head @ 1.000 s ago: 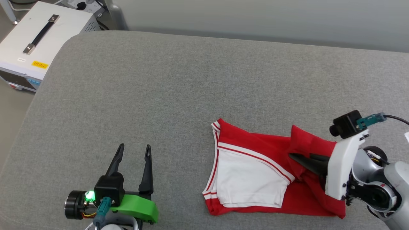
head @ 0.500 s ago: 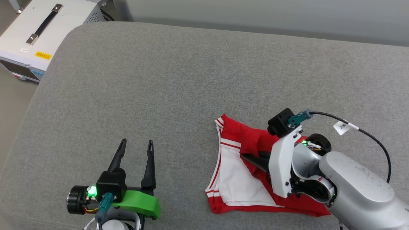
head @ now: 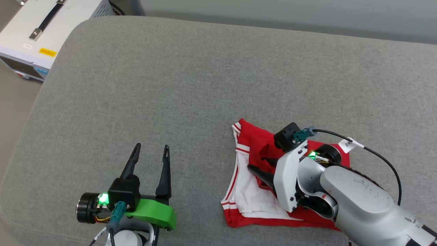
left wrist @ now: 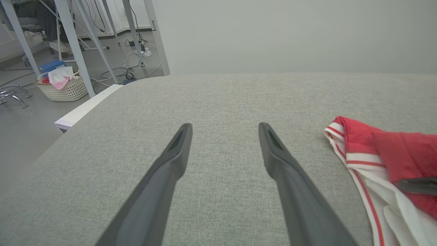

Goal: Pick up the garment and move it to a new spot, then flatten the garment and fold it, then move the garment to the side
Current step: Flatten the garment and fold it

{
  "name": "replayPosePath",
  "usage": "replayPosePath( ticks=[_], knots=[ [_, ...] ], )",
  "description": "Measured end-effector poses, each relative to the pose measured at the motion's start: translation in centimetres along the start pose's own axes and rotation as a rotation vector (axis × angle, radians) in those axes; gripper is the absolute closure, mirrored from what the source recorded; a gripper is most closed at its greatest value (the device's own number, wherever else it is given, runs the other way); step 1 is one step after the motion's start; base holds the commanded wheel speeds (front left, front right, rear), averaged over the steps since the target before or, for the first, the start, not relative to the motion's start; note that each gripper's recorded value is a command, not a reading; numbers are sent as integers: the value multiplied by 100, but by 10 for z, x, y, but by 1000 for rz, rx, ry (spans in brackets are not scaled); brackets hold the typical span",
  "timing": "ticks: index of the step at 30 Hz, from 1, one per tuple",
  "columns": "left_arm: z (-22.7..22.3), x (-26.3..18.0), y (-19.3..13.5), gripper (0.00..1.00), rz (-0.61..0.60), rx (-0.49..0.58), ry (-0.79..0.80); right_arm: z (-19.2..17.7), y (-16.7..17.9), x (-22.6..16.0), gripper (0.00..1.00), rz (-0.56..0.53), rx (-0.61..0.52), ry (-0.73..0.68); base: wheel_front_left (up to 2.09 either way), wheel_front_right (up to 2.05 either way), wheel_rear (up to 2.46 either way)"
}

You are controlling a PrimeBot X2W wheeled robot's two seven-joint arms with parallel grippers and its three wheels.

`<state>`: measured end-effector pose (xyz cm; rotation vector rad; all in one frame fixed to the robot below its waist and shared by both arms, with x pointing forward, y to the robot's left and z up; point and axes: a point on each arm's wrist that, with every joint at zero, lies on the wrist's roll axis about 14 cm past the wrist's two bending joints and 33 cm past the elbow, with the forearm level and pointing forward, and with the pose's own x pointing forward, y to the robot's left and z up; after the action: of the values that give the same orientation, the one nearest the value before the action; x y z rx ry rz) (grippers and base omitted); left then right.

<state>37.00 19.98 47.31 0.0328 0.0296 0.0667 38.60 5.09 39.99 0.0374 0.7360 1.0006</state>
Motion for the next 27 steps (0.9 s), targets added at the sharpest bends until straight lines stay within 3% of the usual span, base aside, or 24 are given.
replayPosePath(
  ticks=[8, 15, 20, 27],
  knots=[
    [7, -5, 0, 0, 0, -7, -23, 61, -22, -47, 0, -91, -116, -319, 0, 0, 0],
    [14, -5, -10, 0, -34, -13, -45, 100, -76, -132, 0, -345, -161, -627, 0, 0, 0],
    [23, -3, -19, 0, -62, -18, -76, 100, -99, -187, 0, -535, -177, -778, 0, 0, 0],
    [32, -4, -24, 0, -83, -17, -103, 82, -100, -236, 0, -741, -218, -879, 0, 0, 0]
  ],
)
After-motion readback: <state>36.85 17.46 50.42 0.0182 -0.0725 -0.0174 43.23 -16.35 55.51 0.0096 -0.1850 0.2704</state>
